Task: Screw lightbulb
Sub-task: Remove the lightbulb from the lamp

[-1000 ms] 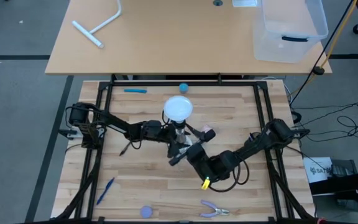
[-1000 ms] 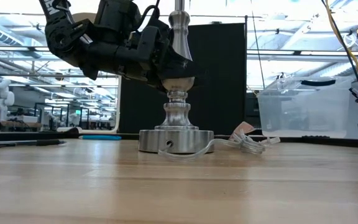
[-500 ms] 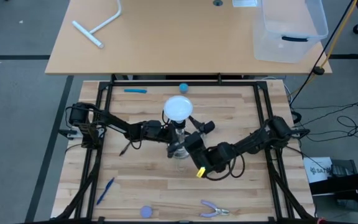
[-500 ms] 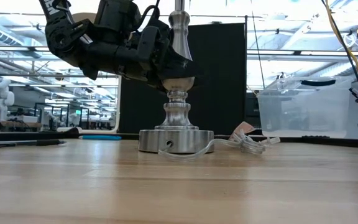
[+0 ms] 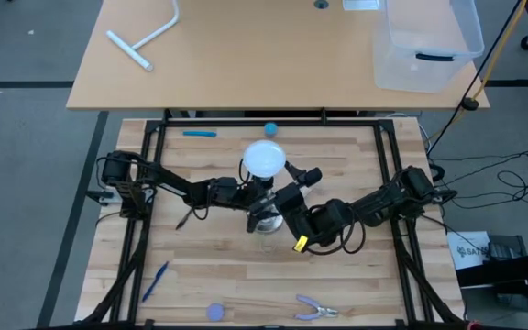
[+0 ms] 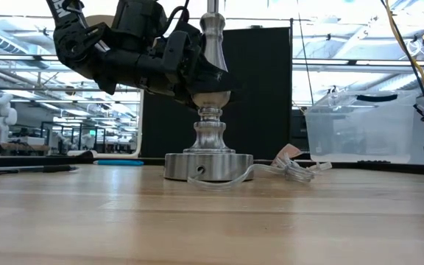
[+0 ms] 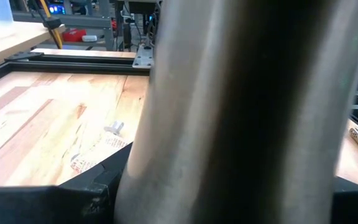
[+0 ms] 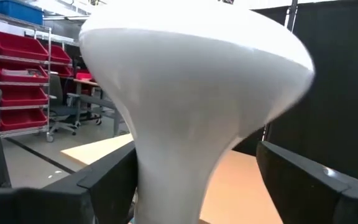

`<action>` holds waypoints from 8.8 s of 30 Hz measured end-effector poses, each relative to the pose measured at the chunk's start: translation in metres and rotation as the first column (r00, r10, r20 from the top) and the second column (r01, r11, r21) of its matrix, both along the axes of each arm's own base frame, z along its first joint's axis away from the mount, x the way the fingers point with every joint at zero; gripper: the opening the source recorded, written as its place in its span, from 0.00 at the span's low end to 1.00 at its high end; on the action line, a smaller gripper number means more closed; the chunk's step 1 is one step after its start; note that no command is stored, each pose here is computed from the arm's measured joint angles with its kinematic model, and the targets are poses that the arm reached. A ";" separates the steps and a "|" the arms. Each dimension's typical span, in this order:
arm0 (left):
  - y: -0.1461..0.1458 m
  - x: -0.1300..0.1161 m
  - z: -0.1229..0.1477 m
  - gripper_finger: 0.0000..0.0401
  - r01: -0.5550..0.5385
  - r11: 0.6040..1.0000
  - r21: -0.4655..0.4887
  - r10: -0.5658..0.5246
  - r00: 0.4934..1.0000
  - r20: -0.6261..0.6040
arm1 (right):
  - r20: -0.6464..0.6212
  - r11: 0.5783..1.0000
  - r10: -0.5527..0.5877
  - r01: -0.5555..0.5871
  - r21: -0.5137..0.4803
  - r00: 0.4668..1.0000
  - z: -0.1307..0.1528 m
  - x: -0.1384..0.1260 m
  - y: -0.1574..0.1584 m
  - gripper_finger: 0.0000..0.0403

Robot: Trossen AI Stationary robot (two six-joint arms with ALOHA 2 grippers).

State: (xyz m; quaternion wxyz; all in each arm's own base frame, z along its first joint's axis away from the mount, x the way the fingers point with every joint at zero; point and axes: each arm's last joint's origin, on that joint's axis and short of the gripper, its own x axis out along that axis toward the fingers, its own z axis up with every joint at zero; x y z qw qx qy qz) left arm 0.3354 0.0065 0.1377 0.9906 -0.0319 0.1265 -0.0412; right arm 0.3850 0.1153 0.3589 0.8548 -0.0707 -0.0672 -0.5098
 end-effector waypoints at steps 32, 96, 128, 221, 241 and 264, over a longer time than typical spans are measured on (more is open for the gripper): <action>-0.003 0.000 0.000 0.64 0.020 1.000 0.010 -0.020 1.000 0.004 | -0.140 0.994 0.070 -0.080 -0.070 0.988 0.006 0.002 0.006 0.44; -0.008 0.000 -0.001 0.64 0.104 0.994 0.013 -0.104 0.995 -0.008 | -0.197 0.972 0.224 -0.232 -0.019 0.954 -0.011 -0.098 0.005 0.69; -0.006 0.000 0.000 0.64 0.095 0.995 0.011 -0.095 0.996 0.000 | -0.034 0.881 0.473 -0.473 -0.013 0.880 -0.010 -0.050 -0.024 0.69; -0.006 -0.001 -0.001 0.64 0.099 0.995 0.022 -0.099 0.995 -0.002 | -0.109 0.922 0.369 -0.378 -0.078 0.923 -0.011 -0.054 -0.003 0.72; -0.006 0.000 -0.001 0.64 0.093 0.995 0.025 -0.093 0.996 -0.002 | -0.137 0.941 0.313 -0.326 -0.091 0.940 -0.003 -0.017 -0.008 0.61; -0.006 0.000 -0.001 0.64 0.094 0.995 0.024 -0.094 0.996 -0.002 | -0.251 0.863 0.486 -0.505 -0.011 0.837 0.012 -0.034 -0.032 0.46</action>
